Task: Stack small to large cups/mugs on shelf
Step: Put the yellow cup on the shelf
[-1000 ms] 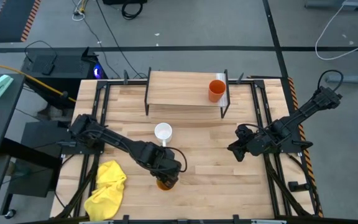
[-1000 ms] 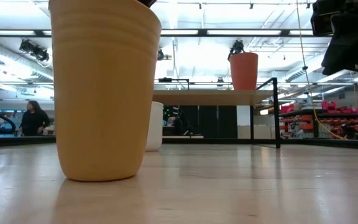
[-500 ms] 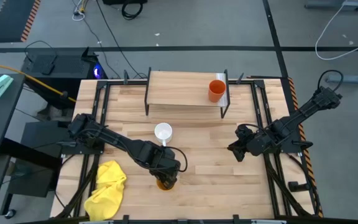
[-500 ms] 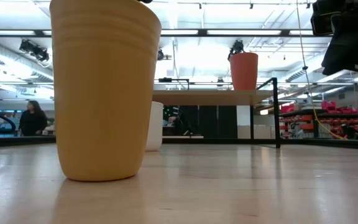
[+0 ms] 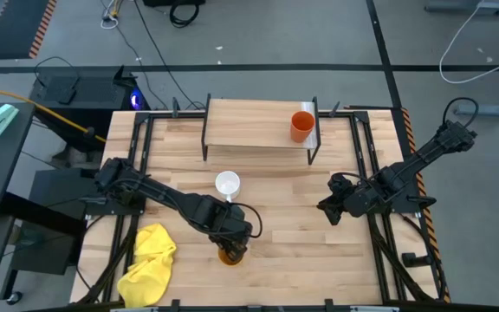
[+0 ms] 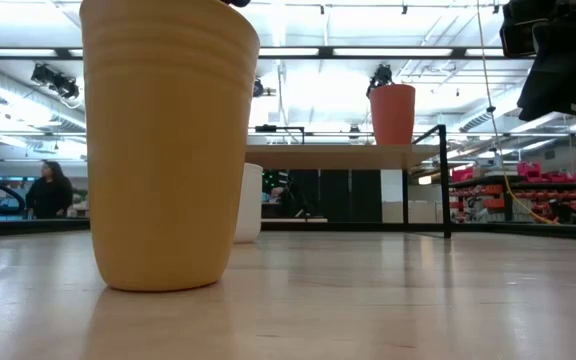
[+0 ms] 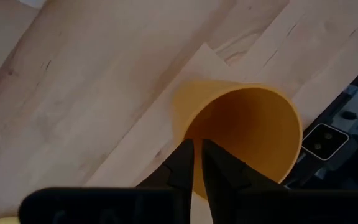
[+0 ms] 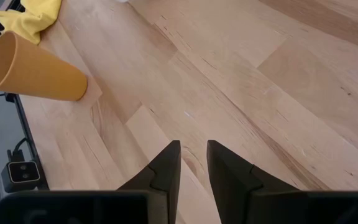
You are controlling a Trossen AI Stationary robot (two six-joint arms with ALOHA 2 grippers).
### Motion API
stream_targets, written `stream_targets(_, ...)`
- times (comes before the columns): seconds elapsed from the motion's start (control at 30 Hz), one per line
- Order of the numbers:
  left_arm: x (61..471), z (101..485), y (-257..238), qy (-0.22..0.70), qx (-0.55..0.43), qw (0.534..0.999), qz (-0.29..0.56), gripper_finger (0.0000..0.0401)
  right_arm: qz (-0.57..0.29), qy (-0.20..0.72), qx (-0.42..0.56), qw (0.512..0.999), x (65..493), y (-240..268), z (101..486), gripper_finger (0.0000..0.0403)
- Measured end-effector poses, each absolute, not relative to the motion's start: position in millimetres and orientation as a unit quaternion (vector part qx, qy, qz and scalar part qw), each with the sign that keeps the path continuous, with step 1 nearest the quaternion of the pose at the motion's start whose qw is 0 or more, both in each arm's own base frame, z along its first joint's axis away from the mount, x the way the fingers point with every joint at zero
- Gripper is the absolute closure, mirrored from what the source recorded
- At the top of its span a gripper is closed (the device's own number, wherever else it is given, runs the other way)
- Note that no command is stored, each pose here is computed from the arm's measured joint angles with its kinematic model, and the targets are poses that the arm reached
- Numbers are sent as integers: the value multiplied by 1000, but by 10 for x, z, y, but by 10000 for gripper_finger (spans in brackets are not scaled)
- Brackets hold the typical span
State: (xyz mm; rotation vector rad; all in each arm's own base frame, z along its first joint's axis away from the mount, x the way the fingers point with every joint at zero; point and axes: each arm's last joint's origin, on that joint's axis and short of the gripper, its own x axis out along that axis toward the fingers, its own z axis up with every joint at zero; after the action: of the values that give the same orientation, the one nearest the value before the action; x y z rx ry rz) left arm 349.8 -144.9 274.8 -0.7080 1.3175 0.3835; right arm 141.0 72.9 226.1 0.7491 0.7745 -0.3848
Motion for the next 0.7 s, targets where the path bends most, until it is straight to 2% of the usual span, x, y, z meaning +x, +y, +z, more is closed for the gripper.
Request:
stream_targets(0.37, 3497, 2702, -1447, 602, -312, 711, 184, 325, -182, 367, 354, 841, 1409, 728, 2260, 316)
stream_targets(0.7, 3555, 2585, -1483, 612, -310, 703, 185, 326, -184, 368, 353, 840, 1407, 727, 2258, 316)
